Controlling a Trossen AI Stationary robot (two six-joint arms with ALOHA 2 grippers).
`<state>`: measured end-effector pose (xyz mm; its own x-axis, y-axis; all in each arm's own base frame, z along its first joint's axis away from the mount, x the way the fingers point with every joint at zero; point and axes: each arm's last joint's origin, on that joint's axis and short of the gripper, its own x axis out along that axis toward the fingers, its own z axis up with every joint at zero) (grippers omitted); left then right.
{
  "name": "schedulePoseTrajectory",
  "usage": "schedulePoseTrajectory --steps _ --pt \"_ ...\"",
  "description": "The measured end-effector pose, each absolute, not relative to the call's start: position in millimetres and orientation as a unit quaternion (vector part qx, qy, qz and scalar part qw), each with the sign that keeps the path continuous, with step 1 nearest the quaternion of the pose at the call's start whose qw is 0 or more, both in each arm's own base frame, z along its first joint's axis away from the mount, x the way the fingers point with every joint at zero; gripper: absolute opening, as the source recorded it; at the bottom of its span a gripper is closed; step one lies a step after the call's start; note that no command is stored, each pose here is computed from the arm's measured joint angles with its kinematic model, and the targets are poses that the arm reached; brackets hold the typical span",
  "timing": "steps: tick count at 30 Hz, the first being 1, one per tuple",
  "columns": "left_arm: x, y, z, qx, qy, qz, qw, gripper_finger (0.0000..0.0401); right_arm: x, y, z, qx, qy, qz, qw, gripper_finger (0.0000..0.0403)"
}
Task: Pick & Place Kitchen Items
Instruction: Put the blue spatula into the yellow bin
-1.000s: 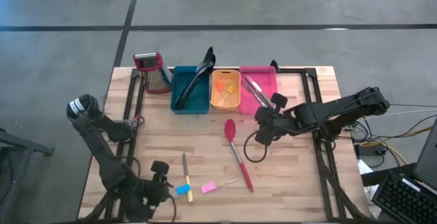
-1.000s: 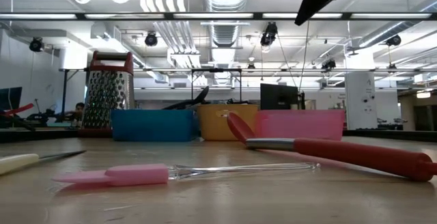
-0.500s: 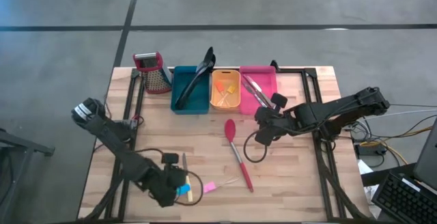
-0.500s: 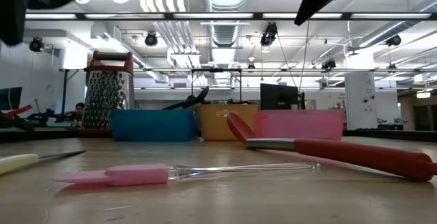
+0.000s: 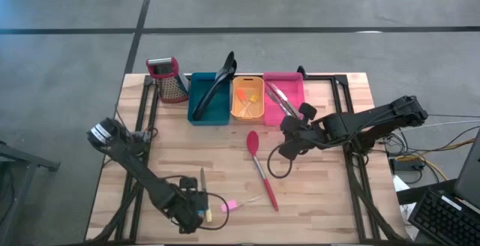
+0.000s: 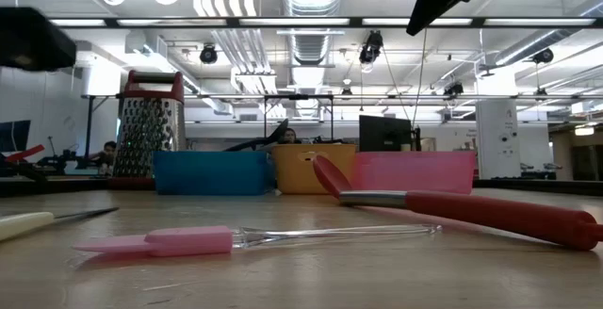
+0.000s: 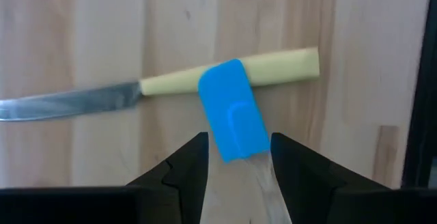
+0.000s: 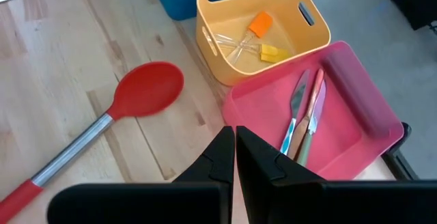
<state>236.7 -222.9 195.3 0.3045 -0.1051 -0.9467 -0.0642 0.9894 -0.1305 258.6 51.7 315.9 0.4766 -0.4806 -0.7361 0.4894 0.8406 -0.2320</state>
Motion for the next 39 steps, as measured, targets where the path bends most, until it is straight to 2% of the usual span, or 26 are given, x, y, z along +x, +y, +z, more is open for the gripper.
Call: schedulePoseTrajectory --steps 14,27,30,34,35,39 --pt "245.9 -232.9 160.0 -0.06 0.619 -0.006 0.783 0.0163 258.6 51.7 315.9 0.009 0.426 -0.284 0.859 0.0008" --pt "245.2 -235.4 161.9 -0.072 0.63 -0.043 0.772 0.0159 258.6 51.7 315.8 0.008 0.426 -0.284 0.859 0.0008" --pt "245.3 -235.6 157.2 -0.06 0.636 -0.046 0.768 0.0129 258.6 51.7 315.8 0.008 0.426 -0.284 0.859 0.0008" --pt "245.0 -233.9 149.2 -0.051 0.65 -0.05 0.756 0.0044 258.6 51.7 315.8 0.008 0.426 -0.284 0.859 0.0008" --pt "245.2 -233.2 148.8 -0.052 0.652 -0.05 0.755 0.0034 258.6 51.7 315.8 0.008 0.426 -0.284 0.859 0.0008" --pt "242.9 -231.1 153.8 -0.058 0.659 -0.054 0.748 0.0034 258.6 51.7 315.8 0.008 0.426 -0.284 0.859 0.0008"
